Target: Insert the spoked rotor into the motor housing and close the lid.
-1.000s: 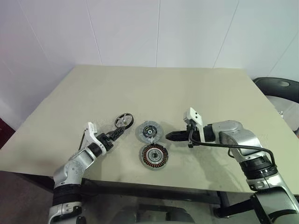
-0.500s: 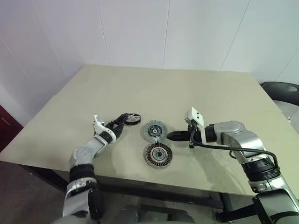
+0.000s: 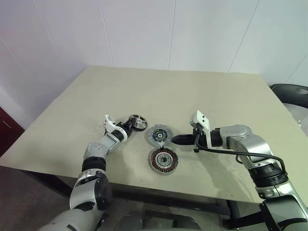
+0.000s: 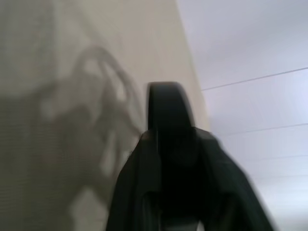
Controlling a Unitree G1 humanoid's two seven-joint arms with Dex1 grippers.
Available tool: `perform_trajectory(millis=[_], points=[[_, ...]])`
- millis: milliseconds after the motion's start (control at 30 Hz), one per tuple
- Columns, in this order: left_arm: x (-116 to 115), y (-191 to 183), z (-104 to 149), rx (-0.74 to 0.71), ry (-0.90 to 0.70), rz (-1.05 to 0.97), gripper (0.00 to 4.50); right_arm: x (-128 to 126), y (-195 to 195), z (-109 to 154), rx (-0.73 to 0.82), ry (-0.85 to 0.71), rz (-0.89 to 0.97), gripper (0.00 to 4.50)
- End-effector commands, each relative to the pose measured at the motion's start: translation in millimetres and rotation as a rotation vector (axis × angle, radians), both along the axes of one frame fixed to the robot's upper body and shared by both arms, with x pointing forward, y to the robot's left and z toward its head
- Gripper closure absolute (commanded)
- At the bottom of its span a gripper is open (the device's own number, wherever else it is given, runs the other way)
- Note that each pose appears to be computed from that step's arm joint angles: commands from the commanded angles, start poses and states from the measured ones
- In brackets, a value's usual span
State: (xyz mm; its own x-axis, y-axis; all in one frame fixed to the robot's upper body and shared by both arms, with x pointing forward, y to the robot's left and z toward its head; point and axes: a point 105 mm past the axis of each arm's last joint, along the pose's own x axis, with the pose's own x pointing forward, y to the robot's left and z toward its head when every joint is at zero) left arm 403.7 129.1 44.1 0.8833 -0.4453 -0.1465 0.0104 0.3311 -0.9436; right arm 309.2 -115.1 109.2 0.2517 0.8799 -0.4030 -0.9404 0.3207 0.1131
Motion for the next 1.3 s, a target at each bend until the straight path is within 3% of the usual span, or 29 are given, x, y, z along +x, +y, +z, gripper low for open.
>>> perform_trajectory(millis=[33,167,300,467,600,933,1300], points=[[0,13,14,-0.101,-0.052,0.056,4.06,3,0,16,0.022,-0.057,0.003,4.5],[-11,40,52,-0.322,-0.214,0.126,4.06,-1,-3,18,0.049,-0.037,0.006,4.5],[-64,44,94,-0.482,-0.429,-0.045,4.06,-14,-12,13,0.055,0.019,0.021,4.5],[-121,18,87,-0.378,-0.41,-0.338,4.06,-30,-23,3,0.036,0.084,0.03,4.5],[-140,0,88,-0.368,-0.419,-0.49,4.06,-32,-26,-2,0.022,0.095,0.021,4.5],[-139,-50,50,-0.361,-0.265,-0.699,4.06,-29,-19,-3,0.021,0.084,0.019,4.5],[-136,-53,28,-0.352,-0.189,-0.736,4.06,-28,-21,-5,0.017,0.075,-0.011,4.5]])
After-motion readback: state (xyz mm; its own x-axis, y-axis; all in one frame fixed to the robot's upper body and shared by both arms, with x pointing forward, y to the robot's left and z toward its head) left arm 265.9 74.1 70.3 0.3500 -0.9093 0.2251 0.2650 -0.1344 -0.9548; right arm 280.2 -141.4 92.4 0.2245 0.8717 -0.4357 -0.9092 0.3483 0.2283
